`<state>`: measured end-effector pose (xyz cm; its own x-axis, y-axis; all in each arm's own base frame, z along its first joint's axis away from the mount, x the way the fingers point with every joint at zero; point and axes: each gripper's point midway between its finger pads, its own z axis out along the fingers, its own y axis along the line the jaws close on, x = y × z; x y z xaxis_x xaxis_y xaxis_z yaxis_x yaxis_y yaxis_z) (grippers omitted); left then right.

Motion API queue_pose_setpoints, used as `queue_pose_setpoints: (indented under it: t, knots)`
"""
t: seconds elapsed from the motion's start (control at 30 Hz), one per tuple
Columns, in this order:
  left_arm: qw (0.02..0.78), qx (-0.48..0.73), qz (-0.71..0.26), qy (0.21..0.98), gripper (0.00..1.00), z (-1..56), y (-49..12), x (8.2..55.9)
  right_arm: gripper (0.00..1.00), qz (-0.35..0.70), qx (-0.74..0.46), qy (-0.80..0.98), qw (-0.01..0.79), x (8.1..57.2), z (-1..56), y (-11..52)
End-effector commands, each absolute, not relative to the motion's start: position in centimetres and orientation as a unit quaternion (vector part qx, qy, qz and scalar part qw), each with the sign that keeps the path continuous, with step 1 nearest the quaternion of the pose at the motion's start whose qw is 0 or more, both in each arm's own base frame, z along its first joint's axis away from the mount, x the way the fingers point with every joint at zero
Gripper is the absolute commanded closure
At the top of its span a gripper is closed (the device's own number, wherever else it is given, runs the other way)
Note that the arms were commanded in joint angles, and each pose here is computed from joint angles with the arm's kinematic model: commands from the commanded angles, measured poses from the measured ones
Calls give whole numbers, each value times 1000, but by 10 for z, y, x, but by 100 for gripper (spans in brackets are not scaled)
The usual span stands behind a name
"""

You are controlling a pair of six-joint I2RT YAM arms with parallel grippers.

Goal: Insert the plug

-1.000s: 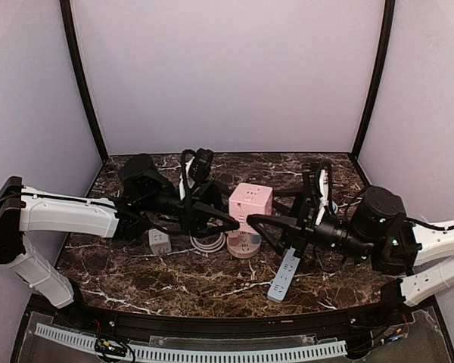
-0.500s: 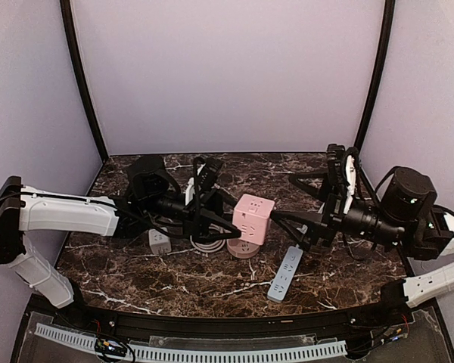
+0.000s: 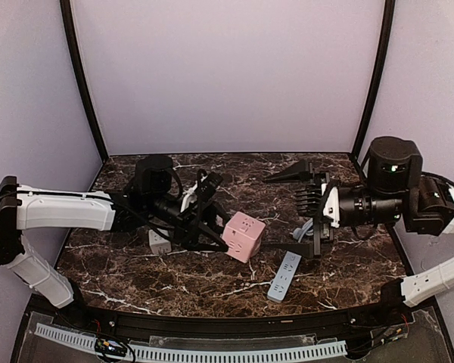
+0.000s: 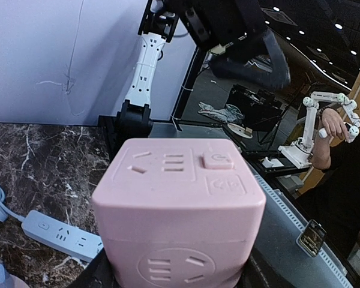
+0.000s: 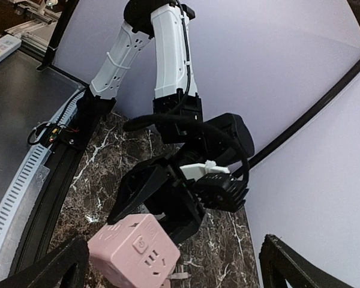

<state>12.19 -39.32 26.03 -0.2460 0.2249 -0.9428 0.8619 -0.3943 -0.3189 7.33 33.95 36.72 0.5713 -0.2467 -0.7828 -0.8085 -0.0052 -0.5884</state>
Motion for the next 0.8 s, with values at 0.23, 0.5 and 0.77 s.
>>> queue_pose_setpoints:
  t: [0.23, 0.5, 0.77]
  knots:
    - [224, 607, -614, 451, 99, 261, -365, 95, 1, 214, -805, 353, 426, 75, 319, 387]
    - [211, 596, -634, 444, 99, 259, -350, 103, 1, 248, -831, 322, 380, 57, 313, 401]
    - [204, 595, -633, 451, 99, 251, -348, 106, 1, 228, -843, 364, 324, 68, 268, 417]
